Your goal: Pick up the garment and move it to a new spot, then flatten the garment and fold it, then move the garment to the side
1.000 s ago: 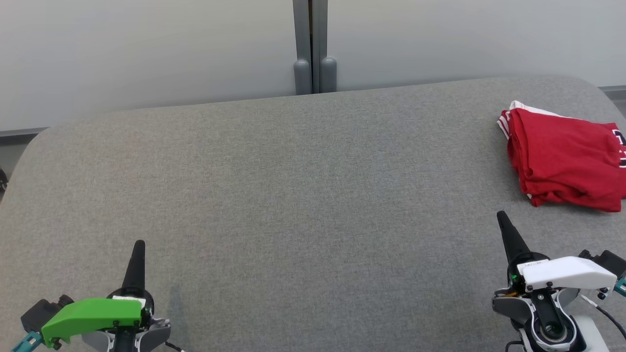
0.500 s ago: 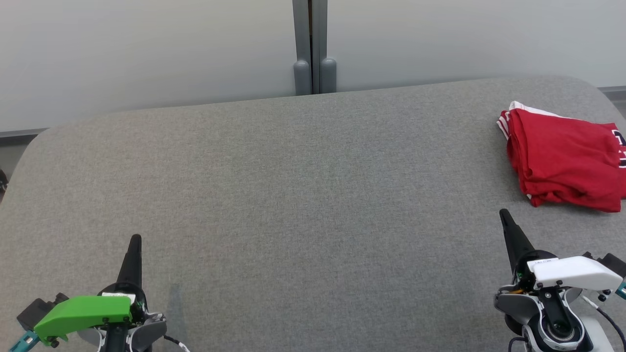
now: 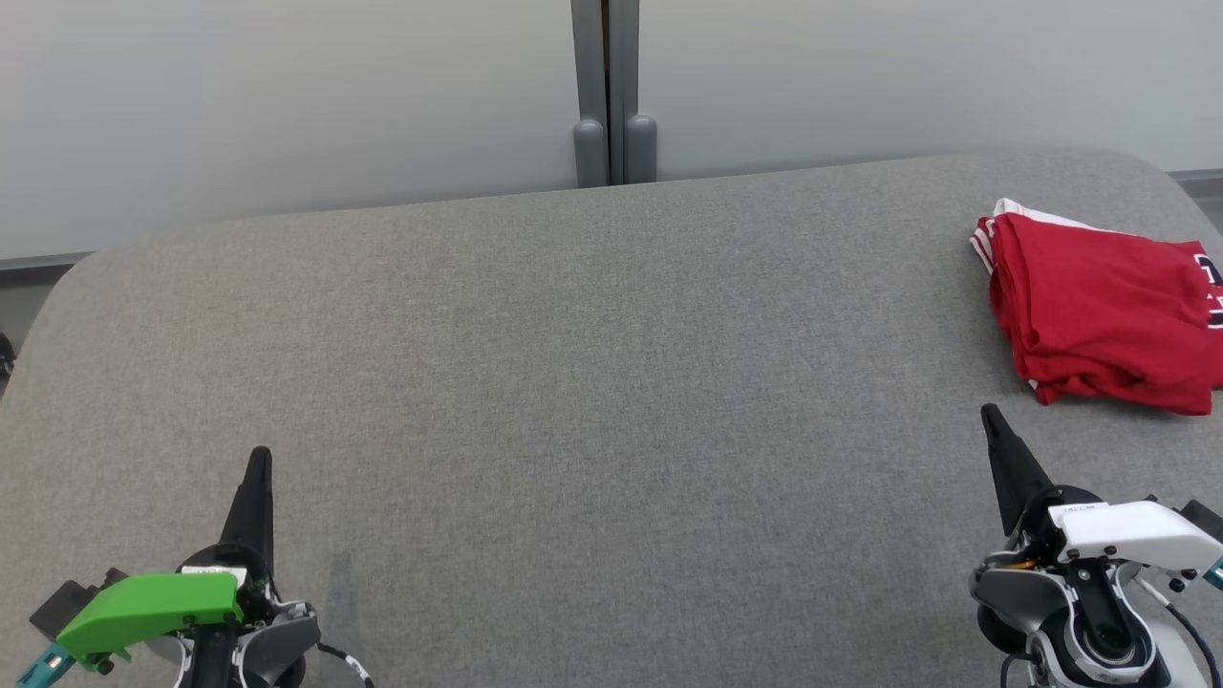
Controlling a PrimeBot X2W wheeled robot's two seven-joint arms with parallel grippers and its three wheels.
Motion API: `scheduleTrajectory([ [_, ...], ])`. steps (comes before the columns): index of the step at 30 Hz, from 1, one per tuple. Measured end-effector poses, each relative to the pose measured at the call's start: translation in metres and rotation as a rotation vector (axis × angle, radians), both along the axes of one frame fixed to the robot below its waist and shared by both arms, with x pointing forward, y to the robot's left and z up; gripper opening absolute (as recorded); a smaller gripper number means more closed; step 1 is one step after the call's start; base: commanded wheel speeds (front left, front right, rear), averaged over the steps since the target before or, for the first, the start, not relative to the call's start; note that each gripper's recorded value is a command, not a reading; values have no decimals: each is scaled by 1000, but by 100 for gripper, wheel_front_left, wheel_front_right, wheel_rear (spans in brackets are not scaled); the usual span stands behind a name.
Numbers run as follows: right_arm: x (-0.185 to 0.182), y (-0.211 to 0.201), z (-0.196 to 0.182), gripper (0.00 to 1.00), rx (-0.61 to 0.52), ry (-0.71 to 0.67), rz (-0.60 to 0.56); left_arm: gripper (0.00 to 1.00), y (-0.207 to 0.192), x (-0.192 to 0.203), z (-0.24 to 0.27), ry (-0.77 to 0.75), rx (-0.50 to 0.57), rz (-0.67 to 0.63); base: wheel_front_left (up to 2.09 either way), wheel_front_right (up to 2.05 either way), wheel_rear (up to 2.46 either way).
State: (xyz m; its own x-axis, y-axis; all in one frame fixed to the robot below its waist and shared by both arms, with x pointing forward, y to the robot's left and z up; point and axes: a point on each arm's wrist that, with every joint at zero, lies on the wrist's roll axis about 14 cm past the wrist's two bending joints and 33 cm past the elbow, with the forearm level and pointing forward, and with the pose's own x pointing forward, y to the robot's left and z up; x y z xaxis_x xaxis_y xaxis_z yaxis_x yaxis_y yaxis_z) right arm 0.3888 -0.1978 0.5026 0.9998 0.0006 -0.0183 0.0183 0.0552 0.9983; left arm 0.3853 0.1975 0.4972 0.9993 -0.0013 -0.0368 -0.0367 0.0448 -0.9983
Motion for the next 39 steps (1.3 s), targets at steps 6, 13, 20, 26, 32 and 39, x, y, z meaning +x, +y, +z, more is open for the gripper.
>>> scheduleTrajectory([
  [6,0,-1,2,0,41,-9,-1,0,1,1,4,-16,-33,-1,0,0,0],
  [13,0,-2,3,0,58,-12,-1,0,2,2,6,-25,-50,2,0,0,0],
  [20,0,-2,3,0,58,-12,-1,0,2,2,6,-25,-50,2,0,0,0],
  [26,0,-2,3,0,58,-12,-1,0,2,2,7,-25,-50,2,0,0,0],
  [32,0,-2,3,0,58,-12,-1,0,2,2,7,-25,-50,2,0,0,0],
  [39,0,-2,3,0,58,-13,-1,0,2,2,6,-25,-50,2,0,0,0],
])
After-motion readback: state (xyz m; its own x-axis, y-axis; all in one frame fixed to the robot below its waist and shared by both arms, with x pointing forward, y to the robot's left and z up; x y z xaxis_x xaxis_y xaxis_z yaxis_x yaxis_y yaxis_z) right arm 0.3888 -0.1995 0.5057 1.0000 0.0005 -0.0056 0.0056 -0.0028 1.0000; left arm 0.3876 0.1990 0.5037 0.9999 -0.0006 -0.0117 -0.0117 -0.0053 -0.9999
